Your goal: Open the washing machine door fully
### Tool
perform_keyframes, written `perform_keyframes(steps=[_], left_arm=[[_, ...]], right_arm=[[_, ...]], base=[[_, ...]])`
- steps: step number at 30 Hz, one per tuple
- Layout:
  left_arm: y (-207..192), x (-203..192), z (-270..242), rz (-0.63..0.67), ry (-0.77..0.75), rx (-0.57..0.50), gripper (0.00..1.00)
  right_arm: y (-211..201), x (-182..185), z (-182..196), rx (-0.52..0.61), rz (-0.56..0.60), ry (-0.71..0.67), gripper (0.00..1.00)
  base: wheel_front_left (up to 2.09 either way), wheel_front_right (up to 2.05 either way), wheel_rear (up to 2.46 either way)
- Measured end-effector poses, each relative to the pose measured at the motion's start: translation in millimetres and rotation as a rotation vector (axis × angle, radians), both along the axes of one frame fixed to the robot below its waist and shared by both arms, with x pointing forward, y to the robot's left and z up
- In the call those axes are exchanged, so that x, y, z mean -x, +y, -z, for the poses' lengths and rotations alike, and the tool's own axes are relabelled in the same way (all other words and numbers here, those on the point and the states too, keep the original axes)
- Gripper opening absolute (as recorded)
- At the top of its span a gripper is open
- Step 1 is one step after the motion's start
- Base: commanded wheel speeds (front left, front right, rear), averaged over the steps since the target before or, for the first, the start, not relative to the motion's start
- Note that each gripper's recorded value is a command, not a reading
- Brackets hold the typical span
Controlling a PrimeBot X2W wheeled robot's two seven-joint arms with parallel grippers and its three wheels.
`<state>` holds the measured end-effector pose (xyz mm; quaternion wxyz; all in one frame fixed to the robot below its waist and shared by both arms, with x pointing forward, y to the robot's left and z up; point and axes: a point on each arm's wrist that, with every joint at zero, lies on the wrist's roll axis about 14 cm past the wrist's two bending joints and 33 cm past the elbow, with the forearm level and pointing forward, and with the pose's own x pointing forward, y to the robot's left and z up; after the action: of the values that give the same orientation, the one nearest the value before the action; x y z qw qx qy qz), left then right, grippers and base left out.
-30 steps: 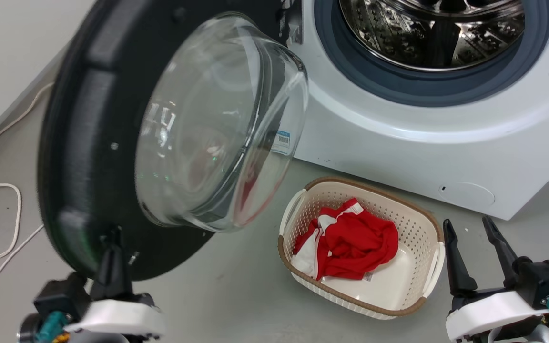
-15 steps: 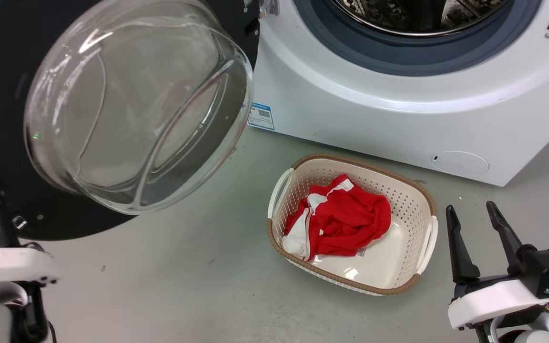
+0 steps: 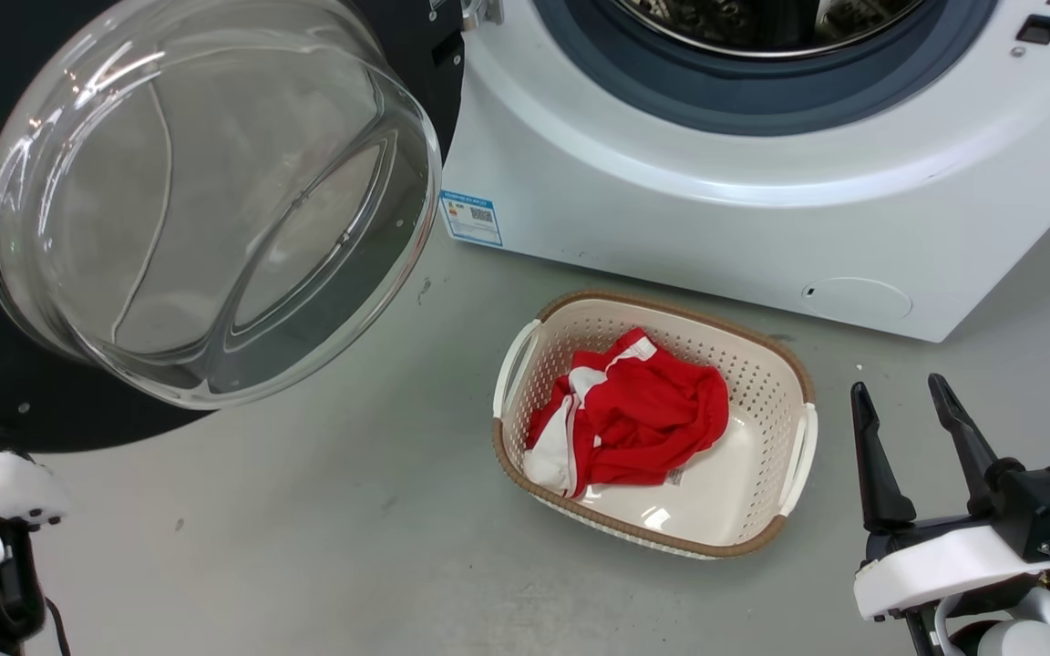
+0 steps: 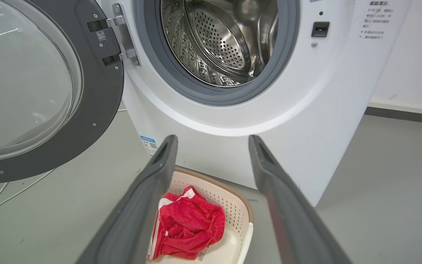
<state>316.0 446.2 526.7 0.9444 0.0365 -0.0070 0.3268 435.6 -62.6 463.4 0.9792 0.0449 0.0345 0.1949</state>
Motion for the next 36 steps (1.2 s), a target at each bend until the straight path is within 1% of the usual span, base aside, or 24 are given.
perform_keyframes(steps=[4, 8, 12, 17, 25, 27, 32, 33, 34, 35, 36], left_arm=[[-17.4, -0.2, 2.8, 0.044, 0.001, -0.013, 0.0], [-46.3, 1.2, 8.9, 0.106, 0.004, -0.017, 0.0], [-79.5, 2.9, 14.3, 0.176, -0.007, 0.0, 0.0], [-126.8, -1.5, 22.6, 0.28, -0.026, 0.054, 0.0], [-200.8, -32.3, 23.4, 0.506, -0.056, 0.095, 0.0], [-224.7, -41.9, 21.0, 0.577, -0.068, 0.102, 0.0], [-265.7, -62.1, 7.8, 0.7, -0.109, 0.093, 0.0], [-271.9, -64.7, 5.8, 0.717, -0.115, 0.093, 0.13], [-277.1, -67.1, 3.4, 0.729, -0.124, 0.095, 0.31], [-282.7, -68.9, 1.1, 0.744, -0.131, 0.095, 0.4], [-286.6, -70.2, -1.0, 0.754, -0.138, 0.096, 0.45]], right_arm=[[-4.6, 3.1, -6.9, -0.008, 0.014, -0.018, 1.0], [-10.0, 8.1, -15.5, -0.018, 0.029, -0.042, 1.0], [-16.3, 15.0, -22.6, -0.02, 0.045, -0.058, 1.0], [-29.9, 24.6, -31.1, -0.018, 0.081, -0.081, 1.0], [-59.4, 37.6, -42.3, -0.007, 0.163, -0.113, 1.0], [-68.5, 41.0, -45.3, -0.004, 0.189, -0.121, 1.0], [-89.6, 52.2, -50.3, 0.006, 0.249, -0.135, 1.0], [-93.3, 55.1, -50.2, 0.008, 0.259, -0.134, 1.0], [-97.3, 57.8, -50.8, 0.009, 0.271, -0.136, 1.0], [-100.7, 60.0, -52.2, 0.01, 0.281, -0.139, 1.0], [-103.4, 62.1, -53.2, 0.011, 0.289, -0.142, 1.0]], base=[[0.0, 0.0, 0.0], [0.0, 0.0, 0.0], [0.0, 0.0, 0.0], [0.0, 0.0, 0.0], [0.0, 0.0, 0.0], [0.0, 0.0, 0.0], [0.0, 0.0, 0.0], [0.0, 0.0, 0.0], [0.0, 0.0, 0.0], [0.0, 0.0, 0.0], [0.0, 0.0, 0.0]])
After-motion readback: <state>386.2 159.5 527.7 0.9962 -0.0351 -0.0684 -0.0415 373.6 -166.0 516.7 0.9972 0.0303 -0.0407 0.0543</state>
